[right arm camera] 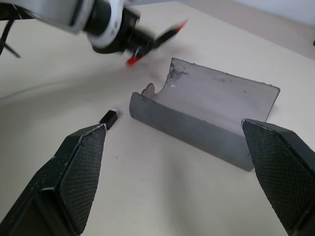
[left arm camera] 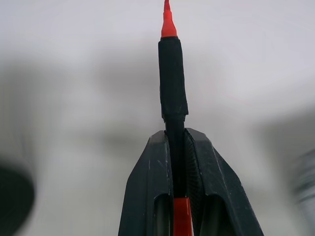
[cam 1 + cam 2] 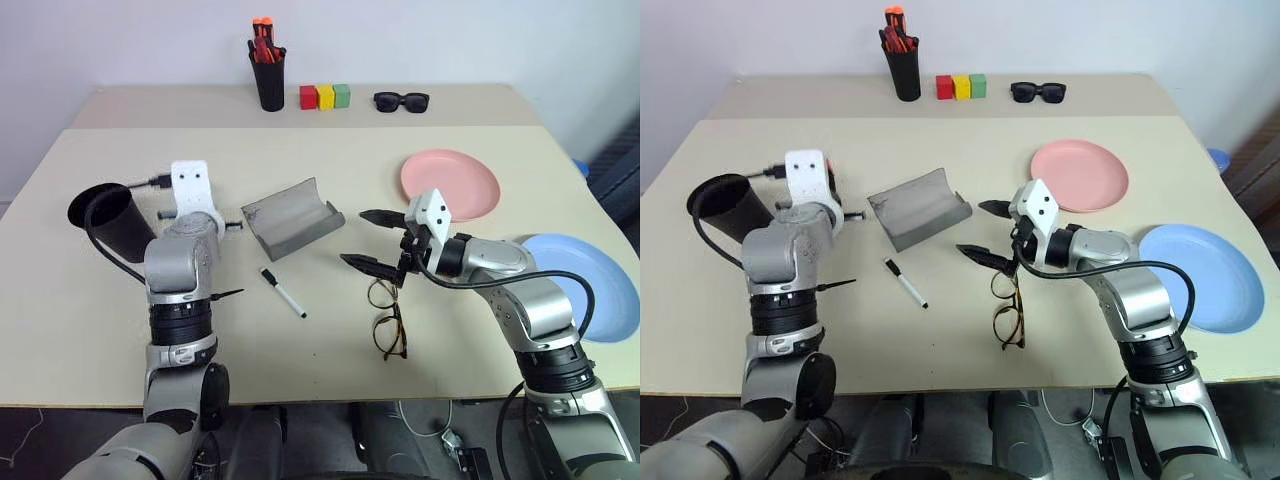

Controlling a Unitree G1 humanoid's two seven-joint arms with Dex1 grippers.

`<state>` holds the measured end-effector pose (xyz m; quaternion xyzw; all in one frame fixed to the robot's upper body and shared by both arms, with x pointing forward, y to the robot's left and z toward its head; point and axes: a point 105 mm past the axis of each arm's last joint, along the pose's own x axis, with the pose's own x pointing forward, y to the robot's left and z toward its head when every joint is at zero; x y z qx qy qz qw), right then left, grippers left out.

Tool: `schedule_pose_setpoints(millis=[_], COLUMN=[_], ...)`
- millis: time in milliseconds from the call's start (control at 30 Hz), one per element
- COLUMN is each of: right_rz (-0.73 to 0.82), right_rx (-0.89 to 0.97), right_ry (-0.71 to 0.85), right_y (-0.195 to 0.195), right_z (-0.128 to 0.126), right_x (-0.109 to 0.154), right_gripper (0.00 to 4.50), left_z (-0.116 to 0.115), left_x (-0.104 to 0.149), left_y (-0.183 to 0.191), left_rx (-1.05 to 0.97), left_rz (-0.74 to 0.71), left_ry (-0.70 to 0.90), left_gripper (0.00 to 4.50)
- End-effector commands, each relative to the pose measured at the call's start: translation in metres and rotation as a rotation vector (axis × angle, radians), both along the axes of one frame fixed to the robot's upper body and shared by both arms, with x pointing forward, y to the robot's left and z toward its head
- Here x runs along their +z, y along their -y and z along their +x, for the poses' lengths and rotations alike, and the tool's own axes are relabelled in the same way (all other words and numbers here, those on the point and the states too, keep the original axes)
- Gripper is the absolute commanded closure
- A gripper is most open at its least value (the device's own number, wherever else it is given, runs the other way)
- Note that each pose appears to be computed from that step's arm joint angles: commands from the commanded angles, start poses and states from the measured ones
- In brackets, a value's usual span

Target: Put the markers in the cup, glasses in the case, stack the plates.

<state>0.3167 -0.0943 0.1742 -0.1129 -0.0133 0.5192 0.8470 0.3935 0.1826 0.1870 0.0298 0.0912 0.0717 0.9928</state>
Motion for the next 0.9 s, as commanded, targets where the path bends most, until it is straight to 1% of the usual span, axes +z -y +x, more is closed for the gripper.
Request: schedule_pose_setpoints(millis=[33, 133, 233, 267, 333, 433, 567, 633, 700, 833, 900], right_rz=[0.106, 0.205, 0.251, 0.269, 0.286, 0.301, 0.308, 0.321, 0.332, 0.344, 0.347], right_rx=[0.021, 0.057, 0.093, 0.104, 0.117, 0.131, 0.133, 0.137, 0.153, 0.18, 0.194], right_ry=[0.057, 0.034, 0.03, 0.027, 0.026, 0.026, 0.028, 0.022, 0.019, 0.016, 0.016], right_y=[-0.008, -0.024, -0.043, -0.052, -0.065, -0.079, -0.083, -0.086, -0.089, -0.094, -0.098], right_z=[0.001, -0.002, -0.005, -0.006, -0.007, -0.009, -0.01, -0.01, -0.013, -0.017, -0.019], right_x=[0.028, 0.038, 0.042, 0.042, 0.042, 0.041, 0.041, 0.042, 0.044, 0.047, 0.049], right_gripper=[0.0, 0.0, 0.0, 0.0, 0.0, 0.0, 0.0, 0.0, 0.0, 0.0, 0.0], left_z=[-0.014, -0.024, -0.038, -0.046, -0.058, -0.078, -0.096, -0.102, -0.104, -0.102, -0.1], left_x=[0.067, 0.095, 0.123, 0.134, 0.147, 0.157, 0.15, 0.131, 0.116, 0.099, 0.086], left_y=[0.018, -0.006, -0.026, -0.034, -0.046, -0.074, -0.107, -0.122, -0.128, -0.127, -0.126], left_rx=[-0.125, -0.003, 0.109, 0.147, 0.194, 0.316, 0.447, 0.469, 0.462, 0.453, 0.451], left_rz=[0.087, 0.042, 0.087, 0.127, 0.185, 0.302, 0.302, 0.292, 0.289, 0.267, 0.252], left_ry=[0.362, 0.529, 0.704, 0.779, 0.869, 0.919, 0.893, 0.825, 0.784, 0.747, 0.72], left_gripper=[4.47, 4.47, 4.47, 4.47, 4.47, 4.47, 4.47, 4.47, 4.47, 4.47, 4.47])
